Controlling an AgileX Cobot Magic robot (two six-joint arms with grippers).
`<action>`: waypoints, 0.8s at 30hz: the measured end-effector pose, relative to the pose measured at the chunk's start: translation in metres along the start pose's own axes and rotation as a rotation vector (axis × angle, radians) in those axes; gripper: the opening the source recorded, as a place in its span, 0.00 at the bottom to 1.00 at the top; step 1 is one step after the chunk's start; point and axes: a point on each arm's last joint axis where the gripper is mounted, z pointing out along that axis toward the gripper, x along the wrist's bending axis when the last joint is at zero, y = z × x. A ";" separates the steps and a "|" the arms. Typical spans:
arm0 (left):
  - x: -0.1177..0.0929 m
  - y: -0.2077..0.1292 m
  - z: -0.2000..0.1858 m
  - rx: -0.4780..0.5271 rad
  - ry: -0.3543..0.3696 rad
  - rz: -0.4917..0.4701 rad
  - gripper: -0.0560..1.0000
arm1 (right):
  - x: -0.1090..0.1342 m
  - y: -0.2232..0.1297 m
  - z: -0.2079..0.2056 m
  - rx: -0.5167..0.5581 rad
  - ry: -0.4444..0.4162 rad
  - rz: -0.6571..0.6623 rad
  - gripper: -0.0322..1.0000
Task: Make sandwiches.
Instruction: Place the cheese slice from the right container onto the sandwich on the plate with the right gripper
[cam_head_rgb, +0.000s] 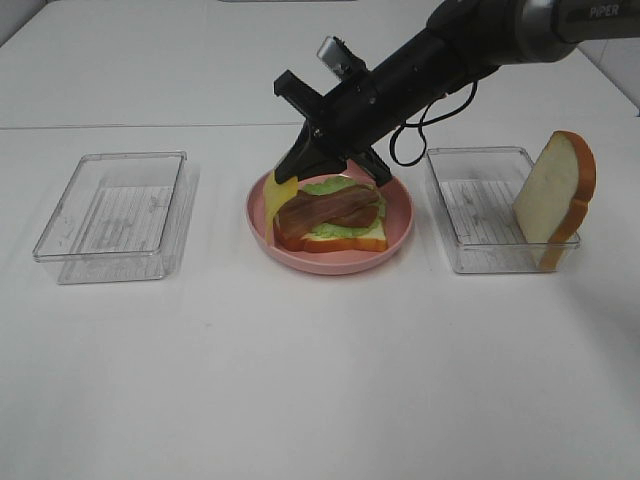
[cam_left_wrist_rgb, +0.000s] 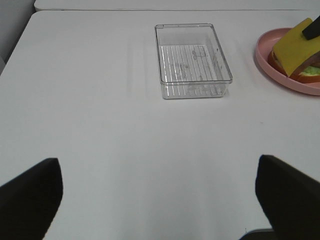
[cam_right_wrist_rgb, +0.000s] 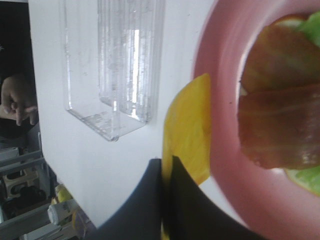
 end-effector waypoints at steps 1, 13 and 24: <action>0.000 0.000 0.000 0.000 0.000 0.000 0.99 | 0.000 0.000 0.000 0.000 0.000 0.000 0.03; 0.000 0.000 0.000 0.000 0.000 0.000 0.99 | -0.018 0.009 -0.005 -0.031 -0.237 -0.122 0.03; 0.000 0.000 0.000 0.000 0.000 0.000 0.99 | -0.027 0.010 -0.008 -0.044 -0.349 -0.124 0.03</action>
